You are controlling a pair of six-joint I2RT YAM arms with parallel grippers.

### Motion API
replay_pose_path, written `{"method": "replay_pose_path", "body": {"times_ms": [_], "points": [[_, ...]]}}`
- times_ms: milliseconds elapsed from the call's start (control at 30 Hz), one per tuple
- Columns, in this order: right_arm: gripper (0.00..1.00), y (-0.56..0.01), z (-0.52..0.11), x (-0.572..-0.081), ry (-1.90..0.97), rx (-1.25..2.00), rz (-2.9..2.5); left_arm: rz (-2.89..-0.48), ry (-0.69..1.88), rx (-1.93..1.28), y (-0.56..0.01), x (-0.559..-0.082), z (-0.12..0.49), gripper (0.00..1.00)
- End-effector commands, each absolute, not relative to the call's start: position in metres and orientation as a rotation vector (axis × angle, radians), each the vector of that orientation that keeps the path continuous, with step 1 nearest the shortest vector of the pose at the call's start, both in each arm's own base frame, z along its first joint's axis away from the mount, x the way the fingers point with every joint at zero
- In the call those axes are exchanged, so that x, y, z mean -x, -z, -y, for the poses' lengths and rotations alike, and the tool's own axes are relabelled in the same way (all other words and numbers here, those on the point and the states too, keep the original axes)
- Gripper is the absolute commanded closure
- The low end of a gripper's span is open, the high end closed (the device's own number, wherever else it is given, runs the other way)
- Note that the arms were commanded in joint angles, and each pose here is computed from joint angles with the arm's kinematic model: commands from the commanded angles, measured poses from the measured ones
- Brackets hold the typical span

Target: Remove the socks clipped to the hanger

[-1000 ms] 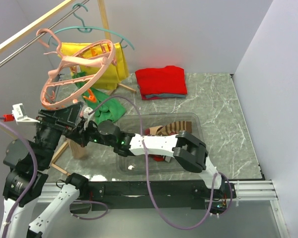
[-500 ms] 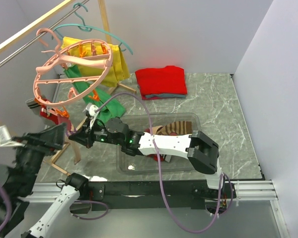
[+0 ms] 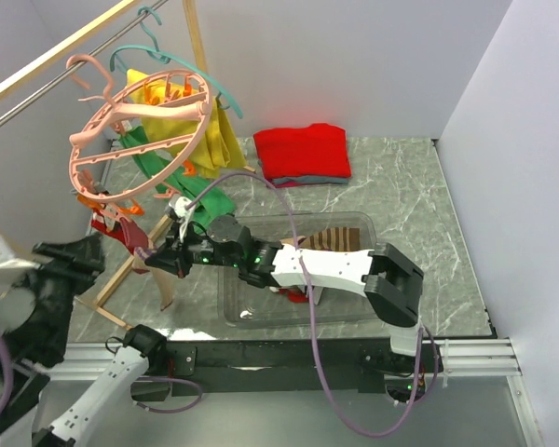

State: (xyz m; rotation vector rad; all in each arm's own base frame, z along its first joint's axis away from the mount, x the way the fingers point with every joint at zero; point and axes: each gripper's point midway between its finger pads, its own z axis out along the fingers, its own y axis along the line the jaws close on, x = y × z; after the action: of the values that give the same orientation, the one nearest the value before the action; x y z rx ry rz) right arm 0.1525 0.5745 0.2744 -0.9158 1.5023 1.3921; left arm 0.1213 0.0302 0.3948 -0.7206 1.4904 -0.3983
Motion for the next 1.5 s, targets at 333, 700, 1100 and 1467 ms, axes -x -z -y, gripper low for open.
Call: {"method": "replay_pose_path", "body": {"times_ms": [333,700,1100,1467], "points": [[1.0,-0.324,-0.544,-0.131,-1.458,1.042,-1.35,-1.515,0.532,0.764,-0.407,-0.163,0.004,0.47],[1.0,-0.324,-0.537,-0.135,-1.463,1.042,-1.347,-1.55,0.406,0.816,-0.387,-0.182,0.001,0.49],[1.0,-0.323,-0.53,-0.138,-1.443,1.039,-1.35,-1.569,0.307,0.777,-0.383,-0.207,0.009,0.46],[1.0,-0.323,-0.53,-0.139,-1.433,1.045,-1.352,-1.562,0.228,0.784,-0.375,-0.218,0.006,0.49]]}}
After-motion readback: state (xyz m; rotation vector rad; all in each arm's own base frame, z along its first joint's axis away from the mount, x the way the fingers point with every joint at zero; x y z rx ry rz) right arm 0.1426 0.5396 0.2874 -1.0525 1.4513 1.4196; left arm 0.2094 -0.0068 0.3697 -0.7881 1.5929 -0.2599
